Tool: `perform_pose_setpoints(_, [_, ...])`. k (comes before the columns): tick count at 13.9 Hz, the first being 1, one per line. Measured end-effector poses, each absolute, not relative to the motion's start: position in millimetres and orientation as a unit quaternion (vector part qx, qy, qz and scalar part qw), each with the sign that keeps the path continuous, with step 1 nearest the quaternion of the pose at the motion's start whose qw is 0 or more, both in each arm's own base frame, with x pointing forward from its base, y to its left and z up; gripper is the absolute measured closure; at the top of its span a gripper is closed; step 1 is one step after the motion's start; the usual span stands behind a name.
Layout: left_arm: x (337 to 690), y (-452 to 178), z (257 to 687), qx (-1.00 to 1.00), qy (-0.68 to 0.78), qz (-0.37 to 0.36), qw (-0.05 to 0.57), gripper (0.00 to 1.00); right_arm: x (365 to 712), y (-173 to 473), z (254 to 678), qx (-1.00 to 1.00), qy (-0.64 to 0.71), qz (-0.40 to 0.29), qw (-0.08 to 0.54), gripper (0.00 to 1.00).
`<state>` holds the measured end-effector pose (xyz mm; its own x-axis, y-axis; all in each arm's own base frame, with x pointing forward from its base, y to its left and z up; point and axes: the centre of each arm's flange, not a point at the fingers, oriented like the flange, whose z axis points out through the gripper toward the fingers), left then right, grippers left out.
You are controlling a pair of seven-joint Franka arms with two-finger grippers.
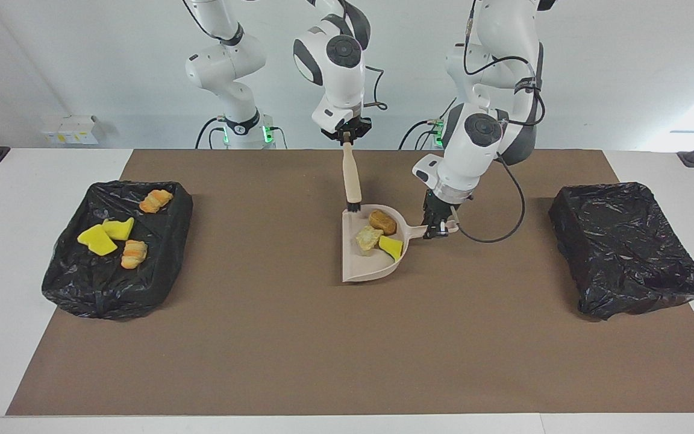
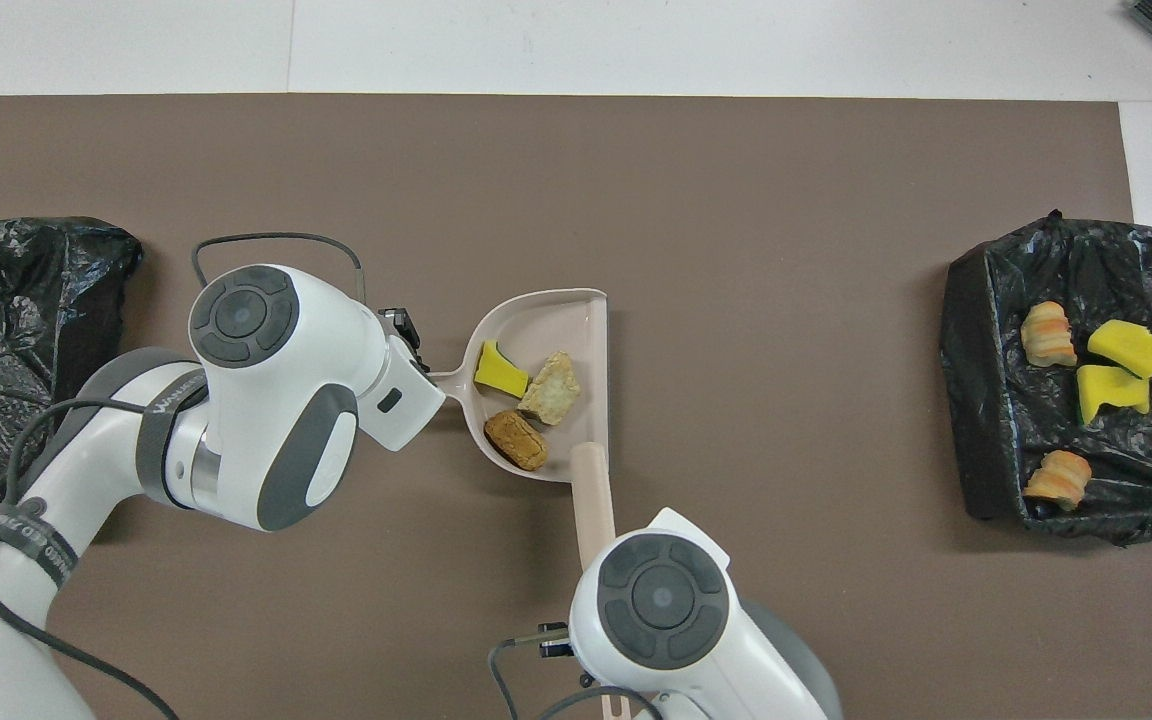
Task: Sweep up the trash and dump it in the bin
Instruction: 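Carry the loaded dustpan toward the nearer black bag with the left gripper, then move the dustpan over the black bag with the left gripper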
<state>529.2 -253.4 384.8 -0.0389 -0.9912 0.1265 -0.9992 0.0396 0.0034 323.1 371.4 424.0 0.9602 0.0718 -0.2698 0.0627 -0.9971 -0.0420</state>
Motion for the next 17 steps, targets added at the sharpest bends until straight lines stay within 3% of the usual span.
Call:
perform_pose_setpoints(5, [555.7, -191.2, 398.1, 0.675, -0.734, 0.037, 0.071, 0.69, 287.1, 401.7, 413.5, -0.992, -0.024, 0.122, 0.016, 0.75])
perform_pose_setpoints(10, [584.1, -112.9, 461.2, 0.684, -0.723, 0.028, 0.091, 0.69, 273.1, 423.0, 385.7, -0.994, -0.013, 0.108, 0.024, 0.75])
perform_pose_setpoints(16, [588.9, -36.0, 487.9, 0.702, -0.703, 0.016, 0.113, 0.69, 270.9, 434.9, 346.8, -0.993, -0.011, 0.119, 0.013, 0.74])
perform_pose_setpoints(17, [588.9, -21.1, 497.4, 0.705, -0.699, 0.016, 0.116, 0.69, 271.4, 435.4, 347.8, -0.993, -0.011, 0.118, 0.014, 0.69])
